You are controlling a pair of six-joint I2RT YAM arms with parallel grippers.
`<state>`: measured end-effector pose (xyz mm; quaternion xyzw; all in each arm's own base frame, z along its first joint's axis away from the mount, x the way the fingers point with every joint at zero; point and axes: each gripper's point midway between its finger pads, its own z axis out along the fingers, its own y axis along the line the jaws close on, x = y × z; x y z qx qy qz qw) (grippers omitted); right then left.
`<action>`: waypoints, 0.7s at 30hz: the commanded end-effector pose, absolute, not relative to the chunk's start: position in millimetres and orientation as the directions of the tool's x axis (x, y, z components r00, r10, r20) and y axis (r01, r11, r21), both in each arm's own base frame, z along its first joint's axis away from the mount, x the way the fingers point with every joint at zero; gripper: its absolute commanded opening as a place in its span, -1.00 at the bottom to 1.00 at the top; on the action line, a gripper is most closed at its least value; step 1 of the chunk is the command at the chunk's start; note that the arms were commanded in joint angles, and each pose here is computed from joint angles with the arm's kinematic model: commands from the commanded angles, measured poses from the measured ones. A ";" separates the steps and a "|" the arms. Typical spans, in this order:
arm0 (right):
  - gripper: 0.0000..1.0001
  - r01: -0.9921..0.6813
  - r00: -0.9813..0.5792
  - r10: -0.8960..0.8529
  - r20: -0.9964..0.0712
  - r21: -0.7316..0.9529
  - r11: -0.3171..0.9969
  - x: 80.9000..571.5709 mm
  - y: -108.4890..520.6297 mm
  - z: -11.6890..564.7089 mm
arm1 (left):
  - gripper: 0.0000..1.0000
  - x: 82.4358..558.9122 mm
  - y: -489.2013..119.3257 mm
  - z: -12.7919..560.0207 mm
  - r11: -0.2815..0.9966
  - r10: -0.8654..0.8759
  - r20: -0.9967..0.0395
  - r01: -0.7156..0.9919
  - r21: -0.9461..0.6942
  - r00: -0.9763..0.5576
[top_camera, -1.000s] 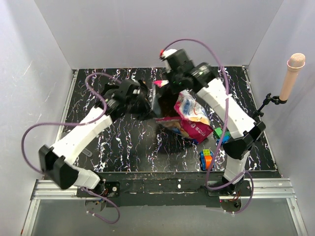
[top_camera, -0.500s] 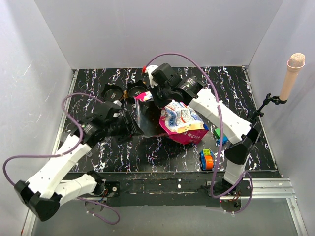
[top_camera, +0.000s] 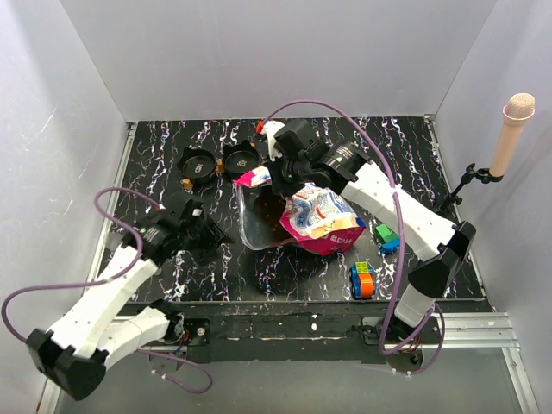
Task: Serve the pet food
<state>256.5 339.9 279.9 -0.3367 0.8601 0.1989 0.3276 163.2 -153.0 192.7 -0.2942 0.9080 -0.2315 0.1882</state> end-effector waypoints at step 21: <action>-0.97 -0.732 -0.581 -0.520 -0.627 0.121 0.671 205.2 265.6 225.8 | -0.48 387.0 -382.5 91.5 0.139 -0.527 0.239 -0.360 -0.923 -0.816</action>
